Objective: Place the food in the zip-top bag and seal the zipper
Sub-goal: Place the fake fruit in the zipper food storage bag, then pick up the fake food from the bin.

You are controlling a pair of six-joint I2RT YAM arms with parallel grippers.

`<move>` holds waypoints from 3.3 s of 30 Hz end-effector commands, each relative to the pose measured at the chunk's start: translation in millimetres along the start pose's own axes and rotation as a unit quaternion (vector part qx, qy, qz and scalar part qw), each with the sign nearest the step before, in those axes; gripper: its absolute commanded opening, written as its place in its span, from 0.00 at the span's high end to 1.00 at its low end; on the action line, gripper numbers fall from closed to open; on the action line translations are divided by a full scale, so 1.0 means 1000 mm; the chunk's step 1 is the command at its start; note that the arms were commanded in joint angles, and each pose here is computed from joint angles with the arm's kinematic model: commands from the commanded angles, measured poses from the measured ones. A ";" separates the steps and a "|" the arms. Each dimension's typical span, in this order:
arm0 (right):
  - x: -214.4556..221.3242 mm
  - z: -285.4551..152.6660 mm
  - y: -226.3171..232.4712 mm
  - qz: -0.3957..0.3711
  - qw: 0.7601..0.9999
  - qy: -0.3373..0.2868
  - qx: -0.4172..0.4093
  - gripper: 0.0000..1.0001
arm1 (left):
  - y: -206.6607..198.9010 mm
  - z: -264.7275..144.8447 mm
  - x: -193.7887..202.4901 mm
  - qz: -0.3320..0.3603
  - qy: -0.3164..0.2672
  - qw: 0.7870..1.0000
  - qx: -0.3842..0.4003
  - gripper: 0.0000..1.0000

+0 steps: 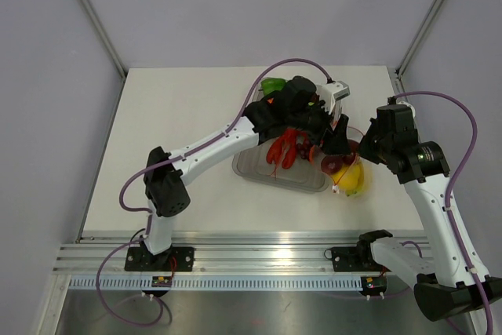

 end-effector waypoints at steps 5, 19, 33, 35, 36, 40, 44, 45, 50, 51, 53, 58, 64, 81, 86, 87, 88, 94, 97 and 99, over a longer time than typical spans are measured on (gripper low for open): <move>-0.004 -0.002 0.000 -0.007 1.000 -0.018 0.000 1.00 | -0.012 -0.034 -0.022 0.053 -0.044 0.996 -0.049 0.01; -0.006 -0.004 0.001 -0.006 1.000 -0.020 -0.001 1.00 | 0.107 -0.115 -0.016 -0.162 -0.151 0.950 -0.221 0.01; -0.006 -0.001 0.003 -0.004 1.000 -0.015 -0.004 1.00 | 0.203 -0.075 0.015 -0.177 -0.059 0.841 -0.508 0.37; -0.007 0.000 0.003 -0.006 1.000 -0.014 -0.004 1.00 | 0.211 -0.065 0.024 -0.170 -0.051 0.815 -0.551 0.38; -0.007 0.000 0.003 -0.006 1.000 -0.014 -0.005 1.00 | 0.211 -0.062 0.017 -0.165 -0.061 0.812 -0.556 0.38; -0.006 0.003 0.004 -0.008 1.000 -0.011 -0.006 1.00 | 0.218 -0.044 0.022 -0.149 -0.056 0.803 -0.574 0.35; -0.006 0.004 0.005 -0.009 1.000 -0.009 -0.008 1.00 | 0.227 -0.035 0.024 -0.140 -0.053 0.798 -0.583 0.29; -0.006 0.005 0.005 -0.010 1.000 -0.009 -0.008 1.00 | 0.229 -0.033 0.024 -0.137 -0.052 0.794 -0.590 0.28; -0.005 0.007 0.005 -0.010 1.000 -0.007 -0.009 1.00 | 0.237 -0.021 0.027 -0.110 -0.051 0.781 -0.613 0.24; -0.005 0.008 0.005 -0.010 1.000 -0.006 -0.010 1.00 | 0.241 -0.017 0.032 -0.106 -0.046 0.777 -0.618 0.24; -0.004 0.009 0.007 -0.010 1.000 -0.004 -0.013 1.00 | 0.240 -0.010 0.033 -0.098 -0.042 0.777 -0.621 0.24; -0.005 0.010 0.006 -0.014 1.000 -0.004 -0.011 1.00 | 0.248 0.000 0.047 -0.082 -0.028 0.759 -0.646 0.26; -0.007 0.010 0.006 -0.021 1.000 -0.006 -0.009 1.00 | 0.254 0.004 0.060 -0.067 -0.009 0.748 -0.660 0.26; -0.004 0.013 0.006 -0.020 1.000 0.000 -0.012 1.00 | 0.264 0.010 0.070 -0.029 0.021 0.737 -0.675 0.11; -0.004 0.011 0.006 -0.019 1.000 -0.002 -0.012 1.00 | 0.262 0.010 0.070 -0.030 0.022 0.740 -0.672 0.30; -0.005 0.012 0.006 -0.019 1.000 -0.002 -0.012 1.00 | 0.262 0.008 0.069 -0.029 0.022 0.738 -0.673 0.33; -0.005 0.011 0.006 -0.019 1.000 -0.002 -0.012 1.00 | 0.260 0.008 0.068 -0.029 0.019 0.739 -0.673 0.36; -0.005 0.011 0.006 -0.018 1.000 -0.001 -0.011 1.00 | 0.237 -0.003 0.046 -0.018 -0.010 0.744 -0.668 0.55; -0.004 0.011 0.006 -0.017 1.000 0.000 -0.012 1.00 | 0.220 -0.012 0.035 -0.012 -0.030 0.748 -0.663 0.66; -0.005 0.011 0.006 -0.016 1.000 -0.001 -0.011 1.00 | 0.211 -0.018 0.028 -0.010 -0.041 0.751 -0.659 0.78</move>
Point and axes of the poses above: each gripper's point midway between its finger pads, its own z axis out along the fingers, its own y axis along the line the jaws close on, x = y × z, the point moved 8 cm from there along -z, back along the fingers, and after that the axes turned 6 degrees about -z, right-handed, at the moved point
